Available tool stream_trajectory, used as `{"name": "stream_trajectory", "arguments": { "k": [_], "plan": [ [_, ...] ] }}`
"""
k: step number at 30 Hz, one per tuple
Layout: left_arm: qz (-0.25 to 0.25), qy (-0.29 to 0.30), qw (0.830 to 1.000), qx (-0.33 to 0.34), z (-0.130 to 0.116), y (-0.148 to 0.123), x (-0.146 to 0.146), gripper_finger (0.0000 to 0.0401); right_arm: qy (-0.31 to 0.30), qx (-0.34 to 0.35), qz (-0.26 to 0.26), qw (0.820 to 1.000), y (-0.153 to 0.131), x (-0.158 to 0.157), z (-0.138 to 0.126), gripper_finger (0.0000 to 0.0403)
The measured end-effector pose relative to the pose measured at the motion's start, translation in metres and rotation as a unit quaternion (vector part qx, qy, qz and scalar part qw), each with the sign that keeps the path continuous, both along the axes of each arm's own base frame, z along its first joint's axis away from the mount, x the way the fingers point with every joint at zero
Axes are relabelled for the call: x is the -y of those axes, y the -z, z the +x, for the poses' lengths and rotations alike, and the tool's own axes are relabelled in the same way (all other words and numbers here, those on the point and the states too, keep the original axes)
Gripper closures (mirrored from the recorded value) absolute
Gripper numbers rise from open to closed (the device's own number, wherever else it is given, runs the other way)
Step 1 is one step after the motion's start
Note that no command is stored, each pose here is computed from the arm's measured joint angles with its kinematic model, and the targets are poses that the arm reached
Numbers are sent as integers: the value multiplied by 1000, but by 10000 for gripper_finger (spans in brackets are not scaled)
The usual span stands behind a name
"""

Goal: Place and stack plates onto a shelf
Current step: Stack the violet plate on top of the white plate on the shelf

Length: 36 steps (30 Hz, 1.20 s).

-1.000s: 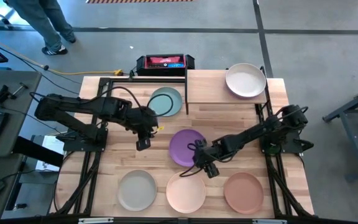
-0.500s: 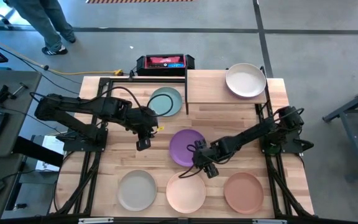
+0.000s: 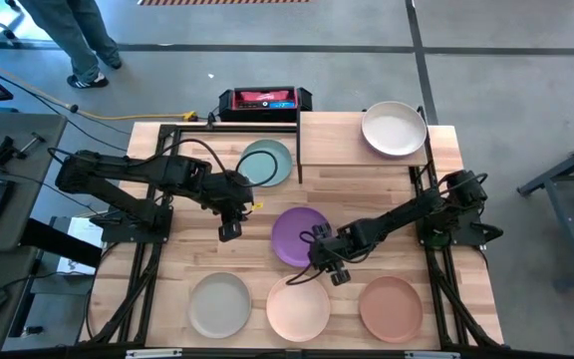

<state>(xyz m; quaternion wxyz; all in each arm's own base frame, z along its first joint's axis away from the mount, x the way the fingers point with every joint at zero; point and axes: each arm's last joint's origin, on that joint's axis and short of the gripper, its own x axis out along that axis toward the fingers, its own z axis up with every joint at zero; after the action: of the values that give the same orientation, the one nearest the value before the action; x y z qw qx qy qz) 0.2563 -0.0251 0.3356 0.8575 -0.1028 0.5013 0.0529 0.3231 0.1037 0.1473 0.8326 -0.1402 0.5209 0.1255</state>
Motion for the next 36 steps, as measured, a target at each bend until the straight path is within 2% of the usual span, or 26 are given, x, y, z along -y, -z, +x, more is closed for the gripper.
{"name": "stream_trajectory", "arguments": {
  "k": [9, 14, 18, 25, 36],
  "plan": [
    [0, 0, 1000, 0, 0, 0, 0, 277, -5, -20, -8, 1000, 10, -4, -2, 281],
    [0, 0, 1000, 0, 0, 0, 0, 277, 19, -19, -9, 1000, 10, -6, -2, 285],
    [0, 0, 1000, 0, 0, 0, 0, 277, 20, -19, -11, 1000, 10, -6, -2, 311],
    [0, 0, 1000, 0, 0, 0, 0, 277, 23, -15, -12, 1000, 9, -7, -2, 391],
    [0, 0, 1000, 0, 0, 0, 0, 277, 41, -35, -19, 998, -13, -9, 7, 401]
  ]
}}
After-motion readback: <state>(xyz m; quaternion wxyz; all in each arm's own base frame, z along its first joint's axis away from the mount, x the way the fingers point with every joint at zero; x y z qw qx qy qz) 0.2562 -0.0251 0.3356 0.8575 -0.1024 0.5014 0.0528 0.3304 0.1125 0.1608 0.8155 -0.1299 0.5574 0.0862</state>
